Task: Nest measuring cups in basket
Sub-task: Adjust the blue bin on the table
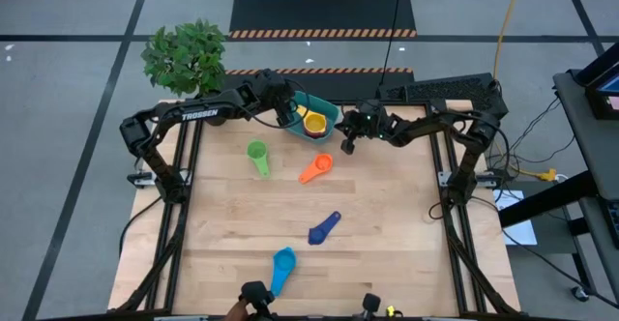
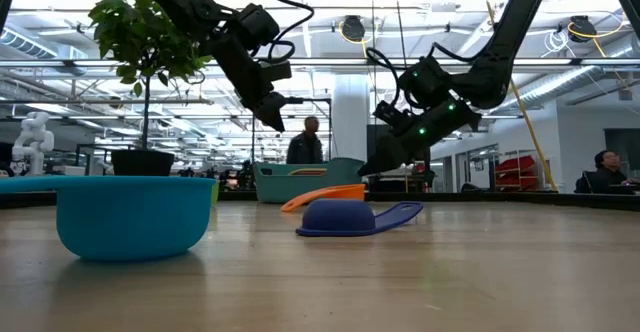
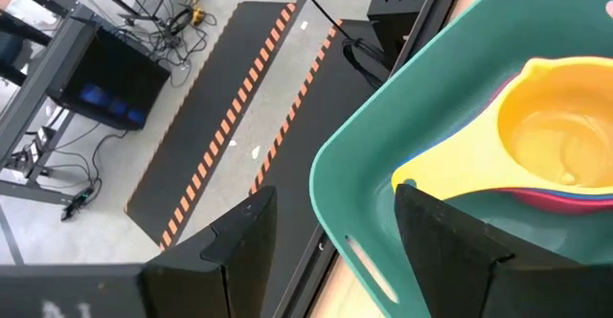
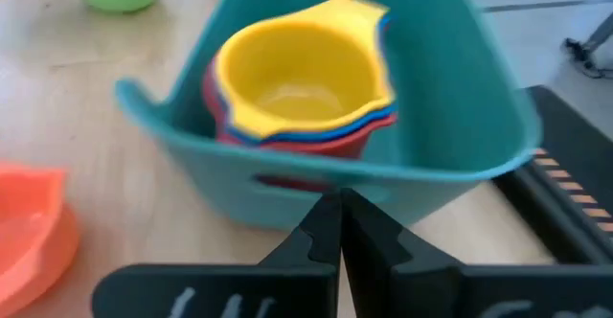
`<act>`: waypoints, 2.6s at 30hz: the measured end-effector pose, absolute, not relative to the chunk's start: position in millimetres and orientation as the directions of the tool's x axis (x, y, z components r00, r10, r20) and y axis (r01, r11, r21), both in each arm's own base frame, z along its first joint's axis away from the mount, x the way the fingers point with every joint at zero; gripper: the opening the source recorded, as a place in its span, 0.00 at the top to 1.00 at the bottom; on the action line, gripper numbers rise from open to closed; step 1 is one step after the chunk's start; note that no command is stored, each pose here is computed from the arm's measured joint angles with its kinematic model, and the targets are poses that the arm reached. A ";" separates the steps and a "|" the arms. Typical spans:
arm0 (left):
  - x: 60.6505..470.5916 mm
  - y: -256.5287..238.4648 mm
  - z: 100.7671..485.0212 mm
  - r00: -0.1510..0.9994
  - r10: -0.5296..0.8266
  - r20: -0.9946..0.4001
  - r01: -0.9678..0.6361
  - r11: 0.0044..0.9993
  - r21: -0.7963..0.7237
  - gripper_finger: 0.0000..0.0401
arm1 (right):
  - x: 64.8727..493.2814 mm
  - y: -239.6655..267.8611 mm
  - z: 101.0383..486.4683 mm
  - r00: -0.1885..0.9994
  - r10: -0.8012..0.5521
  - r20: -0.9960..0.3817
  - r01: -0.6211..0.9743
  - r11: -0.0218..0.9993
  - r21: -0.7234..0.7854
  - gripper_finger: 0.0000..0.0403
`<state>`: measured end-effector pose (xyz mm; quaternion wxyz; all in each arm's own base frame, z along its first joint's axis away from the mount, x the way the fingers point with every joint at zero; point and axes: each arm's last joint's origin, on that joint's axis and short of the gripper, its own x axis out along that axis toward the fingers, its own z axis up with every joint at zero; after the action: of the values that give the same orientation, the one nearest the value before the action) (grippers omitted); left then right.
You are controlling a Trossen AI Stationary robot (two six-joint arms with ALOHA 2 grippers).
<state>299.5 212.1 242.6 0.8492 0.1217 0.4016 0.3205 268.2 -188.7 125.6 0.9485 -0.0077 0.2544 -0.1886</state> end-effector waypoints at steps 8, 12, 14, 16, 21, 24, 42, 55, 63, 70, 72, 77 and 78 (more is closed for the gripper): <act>296.3 210.6 238.3 0.442 0.623 -0.646 -0.436 0.778 0.452 0.46 | 260.3 -205.4 129.6 0.786 -0.405 -0.468 0.418 0.905 -0.082 1.00; 288.8 210.0 231.9 0.382 0.590 -0.711 -0.433 0.794 0.426 0.46 | 260.9 -204.7 129.7 0.788 -0.401 -0.467 0.422 0.904 -0.064 1.00; 284.8 210.7 229.4 0.354 0.577 -0.736 -0.450 0.795 0.407 0.46 | 260.9 -204.4 129.4 0.788 -0.398 -0.470 0.426 0.903 -0.051 1.00; 282.0 211.5 228.0 0.336 0.569 -0.751 -0.470 0.792 0.390 0.46 | 260.6 -203.8 130.3 0.786 -0.397 -0.474 0.433 0.901 -0.035 1.00; 277.0 211.4 224.9 0.298 0.548 -0.781 -0.486 0.792 0.370 0.46 | 258.7 -192.6 138.7 0.768 -0.358 -0.530 0.413 0.911 -0.018 1.00; 275.2 210.0 223.3 0.274 0.540 -0.796 -0.480 0.794 0.373 0.46 | 257.5 -181.9 148.8 0.762 -0.329 -0.558 0.394 0.919 -0.004 1.00; 243.6 221.4 197.3 0.073 0.563 -0.823 -0.532 0.720 0.445 0.46 | 271.9 -137.0 171.1 0.807 -0.218 -0.549 0.250 0.968 -0.018 1.00; 231.3 240.0 180.2 0.165 0.607 -0.778 -0.588 0.694 0.416 0.46 | 281.0 -116.1 170.5 0.817 -0.157 -0.555 0.192 0.981 0.006 1.00; 247.4 228.4 177.9 0.298 0.530 -0.794 -0.503 0.794 0.341 0.46 | 284.9 -105.7 170.2 0.820 -0.129 -0.557 0.165 0.986 0.015 1.00; 260.9 217.1 179.2 0.440 0.427 -0.790 -0.405 0.880 0.250 0.46 | 287.1 -99.5 170.1 0.821 -0.117 -0.559 0.156 0.987 0.023 1.00; 265.0 213.9 180.1 0.475 0.403 -0.782 -0.383 0.895 0.229 0.46 | 287.6 -97.0 169.5 0.813 -0.131 -0.567 0.168 0.986 0.014 1.00; 272.1 204.3 180.0 0.549 0.300 -0.780 -0.307 0.941 0.145 0.46 | 288.4 -88.7 166.8 0.788 -0.150 -0.597 0.185 0.983 -0.003 1.00; 273.6 202.3 180.1 0.560 0.282 -0.779 -0.292 0.947 0.133 0.46 | 288.6 -87.2 166.4 0.785 -0.151 -0.601 0.189 0.982 0.001 1.00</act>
<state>273.6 202.3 180.1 0.8832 -0.0054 0.4399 0.1624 288.6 -87.2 166.4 0.9441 0.0305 0.3155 -0.0900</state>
